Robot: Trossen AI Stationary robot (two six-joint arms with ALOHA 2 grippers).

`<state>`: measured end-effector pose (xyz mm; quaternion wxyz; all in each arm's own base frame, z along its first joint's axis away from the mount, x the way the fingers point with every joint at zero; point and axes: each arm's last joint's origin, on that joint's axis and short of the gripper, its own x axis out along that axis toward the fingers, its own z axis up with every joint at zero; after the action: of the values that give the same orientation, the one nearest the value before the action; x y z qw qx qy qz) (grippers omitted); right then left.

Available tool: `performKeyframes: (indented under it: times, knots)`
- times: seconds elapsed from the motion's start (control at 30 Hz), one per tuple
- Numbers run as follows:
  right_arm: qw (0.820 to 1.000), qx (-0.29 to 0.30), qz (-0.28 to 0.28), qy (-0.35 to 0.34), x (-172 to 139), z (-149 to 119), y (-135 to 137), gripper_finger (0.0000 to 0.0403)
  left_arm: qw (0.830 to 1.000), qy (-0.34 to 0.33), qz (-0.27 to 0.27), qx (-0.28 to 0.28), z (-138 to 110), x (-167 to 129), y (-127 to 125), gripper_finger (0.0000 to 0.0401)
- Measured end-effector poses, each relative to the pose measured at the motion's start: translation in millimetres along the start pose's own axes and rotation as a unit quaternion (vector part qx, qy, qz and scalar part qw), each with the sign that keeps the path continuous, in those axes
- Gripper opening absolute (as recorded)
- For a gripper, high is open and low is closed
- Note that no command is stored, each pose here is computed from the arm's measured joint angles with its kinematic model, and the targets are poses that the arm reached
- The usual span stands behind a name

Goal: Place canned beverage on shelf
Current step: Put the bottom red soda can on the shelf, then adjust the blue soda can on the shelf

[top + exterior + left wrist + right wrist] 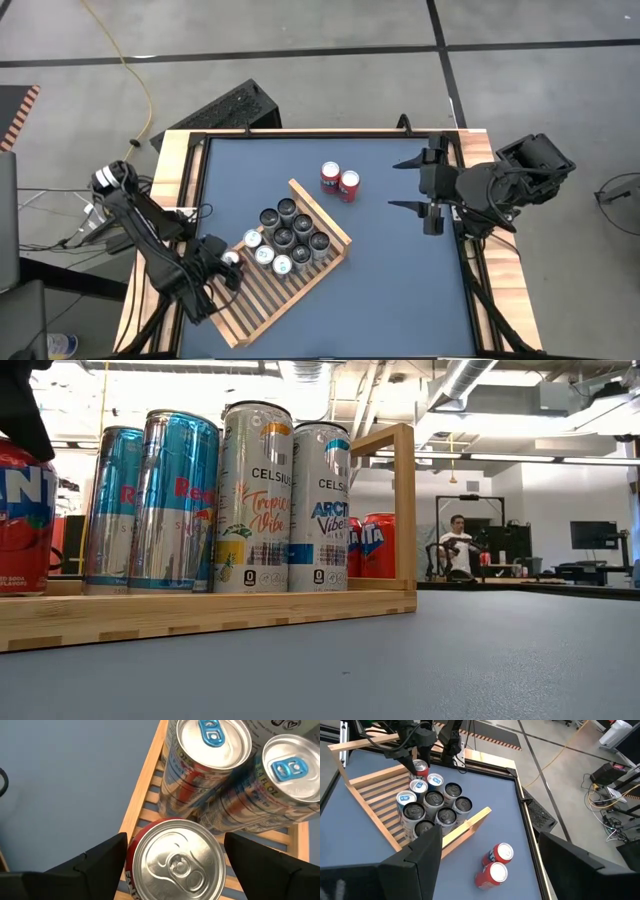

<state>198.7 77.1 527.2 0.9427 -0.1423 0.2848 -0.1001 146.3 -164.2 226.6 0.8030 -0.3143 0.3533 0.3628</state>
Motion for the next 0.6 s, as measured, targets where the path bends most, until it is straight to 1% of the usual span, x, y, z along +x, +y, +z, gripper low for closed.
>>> performKeyframes:
  times: [0.27,0.43,0.53,0.6]
  knots:
    - [1.0,-0.002,0.0,0.0,0.1,-0.1,-0.1,0.0301,1.0,0.01,-0.012,-0.01,7.8,-7.6,4.4,0.0318]
    - [1.0,-0.006,-0.002,0.004,2.2,0.0,-2.7,0.0301,0.998,-0.008,-0.047,-0.036,20.2,-21.1,2.6,0.0318]
    - [1.0,-0.008,0.029,0.008,7.2,0.9,-5.8,0.0301,0.996,-0.017,-0.074,-0.04,28.4,-32.8,-3.4,0.0318]
    - [0.998,-0.014,0.056,0.01,16.2,2.7,-4.8,0.0301,0.994,-0.03,-0.095,-0.037,34.7,-42.3,-9.7,0.0318]
